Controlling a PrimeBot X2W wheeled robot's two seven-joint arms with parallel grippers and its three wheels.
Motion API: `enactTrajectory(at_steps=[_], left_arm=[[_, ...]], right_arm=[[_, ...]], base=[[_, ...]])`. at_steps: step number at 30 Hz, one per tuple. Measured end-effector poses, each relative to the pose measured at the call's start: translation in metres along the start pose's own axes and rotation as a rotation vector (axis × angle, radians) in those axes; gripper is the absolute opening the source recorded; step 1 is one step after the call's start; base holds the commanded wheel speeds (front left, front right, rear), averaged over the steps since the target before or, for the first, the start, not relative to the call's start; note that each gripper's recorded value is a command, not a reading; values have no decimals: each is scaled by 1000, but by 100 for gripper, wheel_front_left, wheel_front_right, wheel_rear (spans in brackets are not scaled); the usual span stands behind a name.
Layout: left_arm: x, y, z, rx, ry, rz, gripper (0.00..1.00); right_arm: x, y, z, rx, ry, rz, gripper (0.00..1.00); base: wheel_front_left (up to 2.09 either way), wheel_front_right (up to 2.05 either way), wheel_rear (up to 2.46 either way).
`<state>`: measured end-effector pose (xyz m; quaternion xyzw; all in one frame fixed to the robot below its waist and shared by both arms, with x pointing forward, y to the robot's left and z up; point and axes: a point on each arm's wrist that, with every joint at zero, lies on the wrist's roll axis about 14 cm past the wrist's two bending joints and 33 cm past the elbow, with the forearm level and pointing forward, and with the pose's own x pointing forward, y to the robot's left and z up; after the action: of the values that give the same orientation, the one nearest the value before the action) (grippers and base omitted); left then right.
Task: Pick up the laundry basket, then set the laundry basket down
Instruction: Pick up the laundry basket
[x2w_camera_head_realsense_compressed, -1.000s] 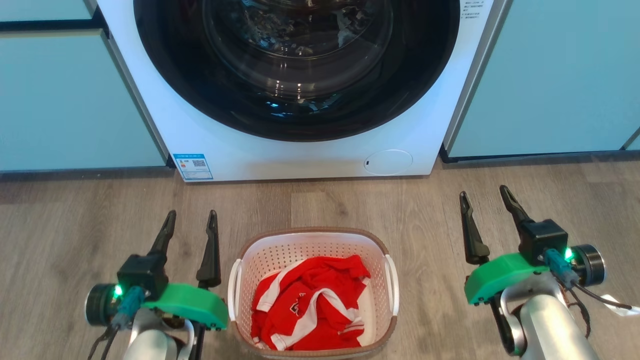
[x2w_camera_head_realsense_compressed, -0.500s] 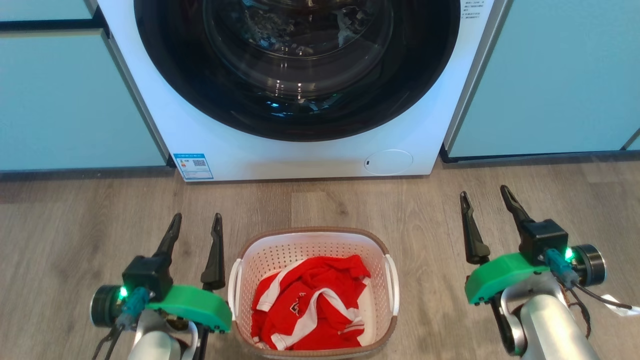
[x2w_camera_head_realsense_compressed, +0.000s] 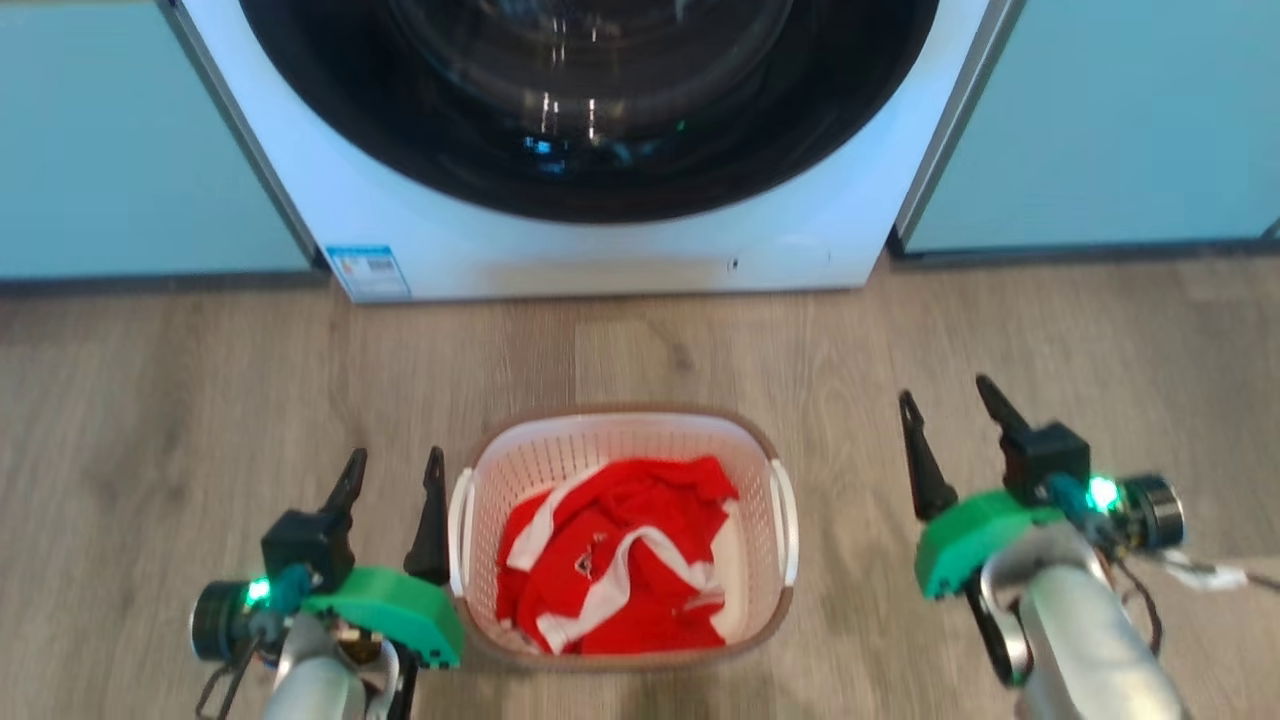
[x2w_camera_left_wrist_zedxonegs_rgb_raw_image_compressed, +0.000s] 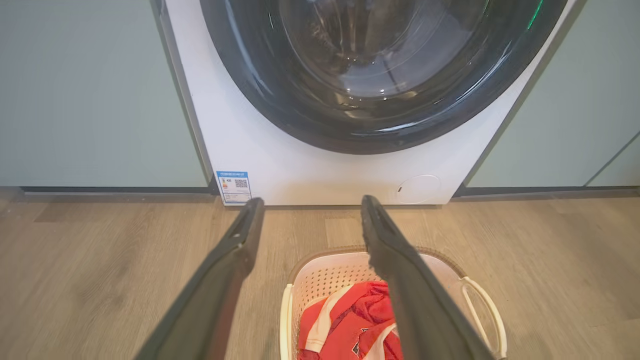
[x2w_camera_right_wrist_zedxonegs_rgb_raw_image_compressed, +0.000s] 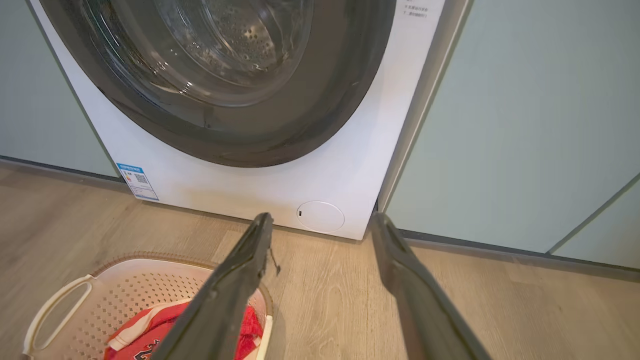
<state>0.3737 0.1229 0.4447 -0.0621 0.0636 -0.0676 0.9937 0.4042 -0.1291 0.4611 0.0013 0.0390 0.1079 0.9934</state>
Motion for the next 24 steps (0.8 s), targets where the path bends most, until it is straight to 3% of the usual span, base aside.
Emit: enactTrajectory(at_steps=[7, 15, 24], left_arm=[[36, 5, -44, 7, 139, -17, 100], [67, 11, -104, 19, 316, -56, 100], [83, 19, -177, 23, 527, -83, 100]], right_arm=[[45, -3, -35, -3, 130, 27, 100], [63, -6, -109, 50, 348, 27, 100], [81, 3, -168, 101, 497, 65, 100]], base=[[0, 0, 0], [0, 0, 0], [0, 0, 0]])
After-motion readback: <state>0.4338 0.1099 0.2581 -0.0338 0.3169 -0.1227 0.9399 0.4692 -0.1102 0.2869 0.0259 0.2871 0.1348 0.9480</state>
